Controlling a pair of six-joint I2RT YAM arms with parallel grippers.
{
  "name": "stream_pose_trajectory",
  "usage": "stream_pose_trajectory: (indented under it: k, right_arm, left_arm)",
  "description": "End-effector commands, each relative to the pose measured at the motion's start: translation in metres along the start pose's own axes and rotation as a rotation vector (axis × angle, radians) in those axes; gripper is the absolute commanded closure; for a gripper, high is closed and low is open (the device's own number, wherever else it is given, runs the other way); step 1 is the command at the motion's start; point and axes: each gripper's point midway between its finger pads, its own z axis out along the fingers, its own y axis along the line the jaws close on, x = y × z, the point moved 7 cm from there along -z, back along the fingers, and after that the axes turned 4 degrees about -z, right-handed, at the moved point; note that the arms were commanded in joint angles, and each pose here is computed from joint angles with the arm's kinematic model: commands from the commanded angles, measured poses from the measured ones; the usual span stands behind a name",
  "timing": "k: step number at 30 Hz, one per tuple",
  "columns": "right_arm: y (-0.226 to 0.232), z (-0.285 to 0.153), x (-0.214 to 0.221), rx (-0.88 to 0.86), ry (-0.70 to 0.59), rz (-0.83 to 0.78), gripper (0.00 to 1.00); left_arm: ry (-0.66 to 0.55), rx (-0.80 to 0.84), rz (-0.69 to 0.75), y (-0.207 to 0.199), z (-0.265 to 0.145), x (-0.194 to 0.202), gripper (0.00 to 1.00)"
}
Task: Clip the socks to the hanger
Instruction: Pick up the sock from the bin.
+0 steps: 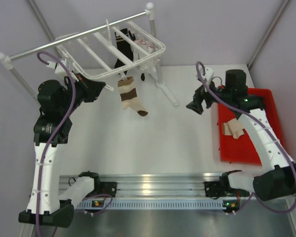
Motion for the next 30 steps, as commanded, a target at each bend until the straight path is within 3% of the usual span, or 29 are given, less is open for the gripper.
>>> stream_pose_trajectory:
  k: [1,3,5,8,9,10,17,30]
  right_arm:
    - [-0.005,-0.060,0.050,-0.013,0.120,-0.058,0.14]
    - [-0.009,-0.086,0.084,-0.038,0.231,-0.165,0.20]
    - [-0.027,-0.113,0.111,-0.001,0.320,-0.172,0.24]
    - [-0.043,-0.142,0.142,-0.107,0.415,-0.189,0.34]
    - [-0.050,-0.146,0.148,-0.160,0.425,-0.265,0.38]
    - [-0.052,-0.152,0.165,-0.219,0.461,-0.214,0.40]
    - [-0.091,-0.135,0.204,-0.294,0.562,-0.328,0.40]
    - [-0.105,-0.091,0.275,-0.356,0.633,-0.313,0.35]
  left_arm:
    - [-0.053,0.044,0.017,-0.008,0.000,-0.013,1.00]
    - [-0.045,0.048,0.015,-0.008,0.001,-0.011,1.00]
    - [-0.047,0.051,0.015,-0.009,0.000,-0.011,1.00]
    - [-0.045,0.052,0.010,-0.008,0.000,-0.009,1.00]
    - [-0.044,0.051,0.008,-0.007,0.000,-0.008,1.00]
    - [-0.048,0.052,0.008,-0.007,0.000,-0.009,1.00]
    - [-0.040,0.044,-0.006,-0.005,0.003,-0.007,1.00]
    - [-0.025,0.029,-0.001,0.000,0.008,-0.003,1.00]
